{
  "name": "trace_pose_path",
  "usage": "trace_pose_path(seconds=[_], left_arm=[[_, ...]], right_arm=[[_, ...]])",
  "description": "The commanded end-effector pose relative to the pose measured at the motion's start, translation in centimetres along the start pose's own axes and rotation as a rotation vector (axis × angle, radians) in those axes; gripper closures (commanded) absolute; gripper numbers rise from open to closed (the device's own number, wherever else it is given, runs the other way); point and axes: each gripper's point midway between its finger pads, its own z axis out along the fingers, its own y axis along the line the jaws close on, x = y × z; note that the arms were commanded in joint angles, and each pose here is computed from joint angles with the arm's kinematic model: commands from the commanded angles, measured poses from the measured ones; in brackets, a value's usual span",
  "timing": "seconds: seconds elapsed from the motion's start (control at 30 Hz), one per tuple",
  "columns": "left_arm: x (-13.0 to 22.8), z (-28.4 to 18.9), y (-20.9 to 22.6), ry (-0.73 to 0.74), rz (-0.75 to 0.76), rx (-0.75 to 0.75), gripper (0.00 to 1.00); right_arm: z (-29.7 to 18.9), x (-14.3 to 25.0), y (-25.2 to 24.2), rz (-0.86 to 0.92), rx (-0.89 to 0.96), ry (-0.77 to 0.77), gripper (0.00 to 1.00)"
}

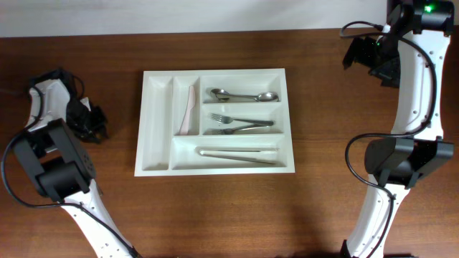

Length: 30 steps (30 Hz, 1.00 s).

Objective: Pack container

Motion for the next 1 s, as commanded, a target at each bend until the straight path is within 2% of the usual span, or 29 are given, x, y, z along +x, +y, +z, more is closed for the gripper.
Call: trace_pose_path(seconds=[0.0, 0.3, 0.43, 0.47, 0.67, 0.87, 0.97], left_arm=[[1.1, -2.7, -1.4, -0.036, 0.035, 0.006, 0.74], [3.8, -10.3, -3.7, -0.167, 0.117, 0.006, 0.73], [6.0, -14.1, -4.5, -0.236, 0.157, -0.013, 0.72], [6.5, -14.9, -4.8, -0.253, 0.169, -0.014, 0.69], [10.5, -19.2, -6.4, -0.332, 0.234, 0.0, 0.64], [14.0, -21.4, -8.2, -0.374, 0.312, 0.013, 0.48], [15.0, -21.8, -8.9, -0.377, 0.341, 0.015, 0.26]], right_arm=[[-0.7, 0.0, 0.1, 0.009, -0.011, -0.012, 0.01], [-0.7, 0.0, 0.1, 0.009, -0.011, -0.012, 0.01], [-0.7, 0.0, 0.1, 0.009, -0.011, -0.012, 0.01], [-0.7, 0.0, 0.1, 0.009, -0.011, -0.012, 0.01], [-0.7, 0.0, 0.1, 0.009, -0.011, -0.012, 0.01], [-0.7, 0.0, 0.1, 0.009, -0.01, -0.011, 0.01], [-0.7, 0.0, 0.1, 0.009, -0.01, -0.011, 0.01]])
